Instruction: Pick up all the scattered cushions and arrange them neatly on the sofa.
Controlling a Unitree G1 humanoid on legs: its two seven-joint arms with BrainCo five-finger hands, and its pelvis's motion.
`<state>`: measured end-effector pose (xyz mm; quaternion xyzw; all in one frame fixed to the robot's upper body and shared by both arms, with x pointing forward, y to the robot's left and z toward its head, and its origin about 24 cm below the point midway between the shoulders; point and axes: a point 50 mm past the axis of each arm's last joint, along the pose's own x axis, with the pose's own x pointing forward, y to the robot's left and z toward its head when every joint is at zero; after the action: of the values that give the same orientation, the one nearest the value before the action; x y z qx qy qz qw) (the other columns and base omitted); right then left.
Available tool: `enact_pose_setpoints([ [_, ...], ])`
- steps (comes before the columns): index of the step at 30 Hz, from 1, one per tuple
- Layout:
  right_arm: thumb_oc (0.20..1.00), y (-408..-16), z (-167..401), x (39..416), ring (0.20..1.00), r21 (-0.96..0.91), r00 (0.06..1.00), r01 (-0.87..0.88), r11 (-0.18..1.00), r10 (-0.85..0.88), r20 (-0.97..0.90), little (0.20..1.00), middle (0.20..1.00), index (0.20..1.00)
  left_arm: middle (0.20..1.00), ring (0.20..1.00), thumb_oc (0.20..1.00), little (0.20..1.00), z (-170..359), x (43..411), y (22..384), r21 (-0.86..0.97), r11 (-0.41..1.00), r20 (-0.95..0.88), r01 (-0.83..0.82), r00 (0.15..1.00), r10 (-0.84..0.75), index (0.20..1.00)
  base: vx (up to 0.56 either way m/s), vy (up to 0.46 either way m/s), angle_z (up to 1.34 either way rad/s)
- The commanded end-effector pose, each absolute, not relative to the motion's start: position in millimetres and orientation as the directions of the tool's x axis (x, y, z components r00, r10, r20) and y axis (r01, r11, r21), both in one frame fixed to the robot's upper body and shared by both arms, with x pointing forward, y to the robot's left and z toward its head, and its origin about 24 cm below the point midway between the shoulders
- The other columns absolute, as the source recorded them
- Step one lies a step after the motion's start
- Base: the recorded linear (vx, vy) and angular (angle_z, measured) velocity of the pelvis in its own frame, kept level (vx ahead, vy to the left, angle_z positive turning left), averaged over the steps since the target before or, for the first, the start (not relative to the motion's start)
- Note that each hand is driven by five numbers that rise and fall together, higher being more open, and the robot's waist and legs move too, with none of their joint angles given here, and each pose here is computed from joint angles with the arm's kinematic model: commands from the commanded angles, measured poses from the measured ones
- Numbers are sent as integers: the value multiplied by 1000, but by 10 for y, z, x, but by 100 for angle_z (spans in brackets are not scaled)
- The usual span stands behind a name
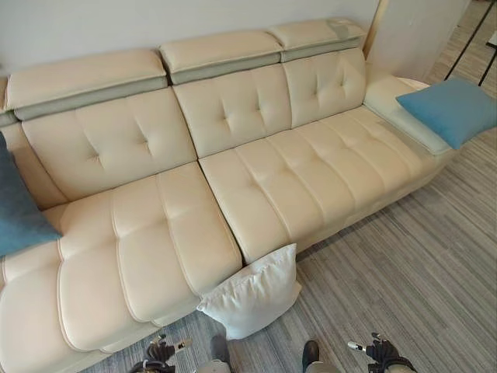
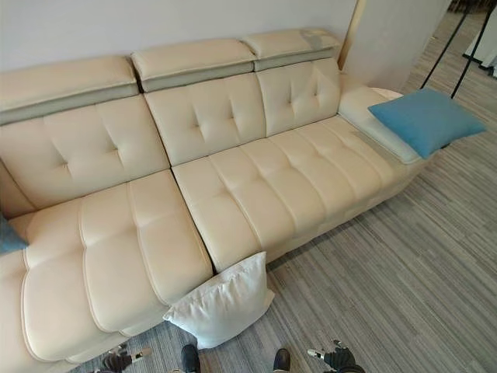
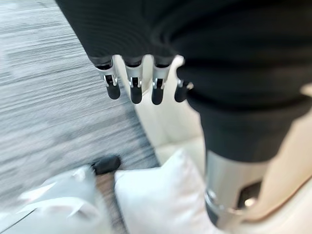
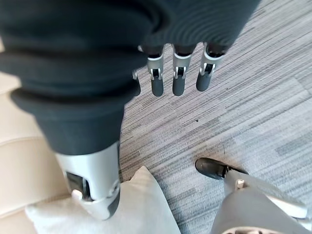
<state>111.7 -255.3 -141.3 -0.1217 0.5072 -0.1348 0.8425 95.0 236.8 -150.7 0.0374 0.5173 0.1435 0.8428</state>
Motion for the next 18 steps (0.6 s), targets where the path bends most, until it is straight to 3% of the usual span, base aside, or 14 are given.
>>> enact_pose_setpoints([
  [1, 1000, -2609, -1236, 1499, 1000, -410, 569, 79, 909, -379, -730, 1000, 1000, 1000, 1000, 1000, 1000, 1000, -1365, 1361, 2472, 269, 926, -781, -263, 503, 370, 1000, 31, -234, 37],
  [10, 1000, -2485, -977, 2019, 1000, -460, 713, 63, 886, -362, -600, 1000, 1000, 1000, 1000, 1000, 1000, 1000, -1276, 1628, 2431, 258, 909, -737, -329, 541, 405, 1000, -16, -11, 25],
  [18, 1000, -2437, -990, 2015, 1000, -436, 706, 110, 893, -378, -599, 1000, 1000, 1000, 1000, 1000, 1000, 1000, -1264, 1704, 2429, 256, 902, -740, -347, 530, 414, 1000, -4, 181, 17],
])
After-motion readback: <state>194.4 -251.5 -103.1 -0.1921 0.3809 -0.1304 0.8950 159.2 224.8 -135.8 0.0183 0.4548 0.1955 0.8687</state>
